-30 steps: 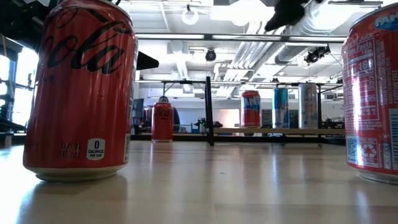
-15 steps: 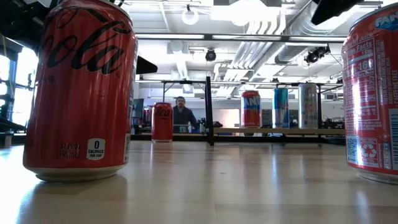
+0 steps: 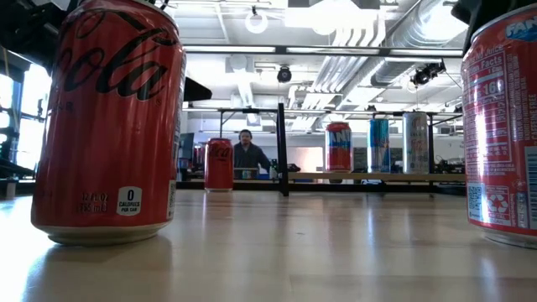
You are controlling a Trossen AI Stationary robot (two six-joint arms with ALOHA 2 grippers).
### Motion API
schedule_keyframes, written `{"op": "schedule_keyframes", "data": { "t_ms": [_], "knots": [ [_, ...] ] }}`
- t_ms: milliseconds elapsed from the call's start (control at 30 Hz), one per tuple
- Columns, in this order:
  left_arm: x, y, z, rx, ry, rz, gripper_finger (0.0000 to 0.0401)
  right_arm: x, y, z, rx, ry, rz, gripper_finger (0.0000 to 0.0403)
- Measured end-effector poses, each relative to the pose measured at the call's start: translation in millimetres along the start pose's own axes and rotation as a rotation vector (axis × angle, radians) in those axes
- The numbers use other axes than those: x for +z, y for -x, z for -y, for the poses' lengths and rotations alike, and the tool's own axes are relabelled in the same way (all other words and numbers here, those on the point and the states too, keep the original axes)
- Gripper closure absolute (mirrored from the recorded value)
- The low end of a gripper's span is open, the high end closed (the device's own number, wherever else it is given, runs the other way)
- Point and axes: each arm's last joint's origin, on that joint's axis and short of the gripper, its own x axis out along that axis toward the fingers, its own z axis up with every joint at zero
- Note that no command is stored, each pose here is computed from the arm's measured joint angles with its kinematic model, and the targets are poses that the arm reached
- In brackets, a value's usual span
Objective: Place canned beverage on shelf
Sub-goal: Put the top red-black soda can on the shelf
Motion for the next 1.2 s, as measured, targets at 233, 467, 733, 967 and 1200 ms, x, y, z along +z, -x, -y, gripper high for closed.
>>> {"op": "schedule_keyframes", "data": {
  "t_ms": [233, 467, 733, 967, 1200],
  "knots": [
    [-2, 0, -8, 0.187, 0.103, -0.014, 0.038, 10, -4, 4, -0.032, 0.072, 0.065, 0.0171],
    [-1, 1, -19, 0.188, 0.148, -0.009, 0.0399, 26, -14, 27, -0.102, 0.117, 0.059, 0.0227],
    [-1, 1, -23, 0.188, 0.139, -0.009, 0.0401, 57, -25, 52, -0.104, 0.232, 0.162, 0.0367],
    [29, -8, -60, 0.28, 0.229, -0.125, 0.0401, 70, -31, 77, -0.163, 0.318, 0.169, 0.0396],
    [79, -6, -109, 0.396, 0.192, -0.423, 0.0401, 74, -35, 95, -0.219, 0.341, 0.133, 0.0402]
  ]
}}
